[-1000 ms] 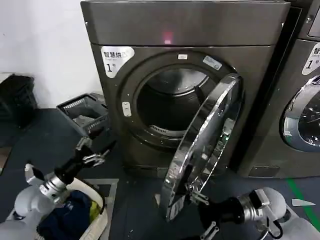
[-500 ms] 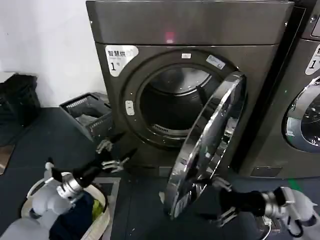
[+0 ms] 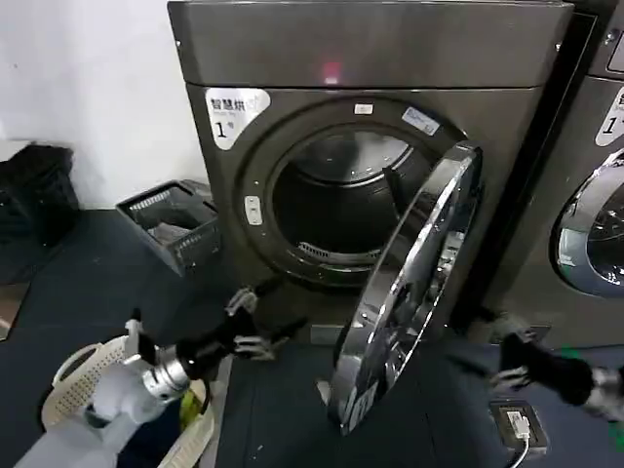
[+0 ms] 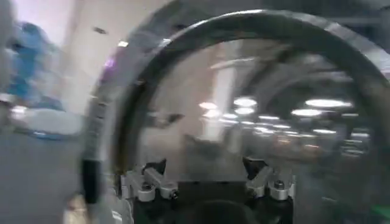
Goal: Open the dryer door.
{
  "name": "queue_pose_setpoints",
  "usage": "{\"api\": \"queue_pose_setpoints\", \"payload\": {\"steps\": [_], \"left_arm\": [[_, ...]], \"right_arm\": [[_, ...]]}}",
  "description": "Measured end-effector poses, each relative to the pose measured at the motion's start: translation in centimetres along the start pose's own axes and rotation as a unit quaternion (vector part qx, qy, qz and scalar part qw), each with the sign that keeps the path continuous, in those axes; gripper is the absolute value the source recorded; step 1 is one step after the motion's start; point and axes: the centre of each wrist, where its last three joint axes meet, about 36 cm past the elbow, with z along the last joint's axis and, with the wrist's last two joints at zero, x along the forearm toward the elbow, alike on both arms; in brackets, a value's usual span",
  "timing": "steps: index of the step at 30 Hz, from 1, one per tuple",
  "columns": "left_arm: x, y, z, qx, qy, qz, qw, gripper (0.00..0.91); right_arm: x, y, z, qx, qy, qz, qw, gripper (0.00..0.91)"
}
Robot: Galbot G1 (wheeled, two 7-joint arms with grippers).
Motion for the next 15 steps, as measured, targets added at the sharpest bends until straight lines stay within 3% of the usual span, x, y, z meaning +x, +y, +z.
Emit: {"api": "queue_pose_setpoints", "payload": {"steps": [5, 15], "left_arm": [[-1.0, -0.3, 1.4, 0.011, 0.014, 0.018, 1.0, 0.907], [-4.3, -0.4, 3.8, 0.031, 0.025, 0.064, 0.997, 0.907]], "right_arm": [[4.0, 0.3, -0.2, 0.007, -0.013, 0.102, 0.995, 0.907], [11.2, 2.9, -4.0, 0.053, -0.007, 0.234, 0.971, 0.907]]}}
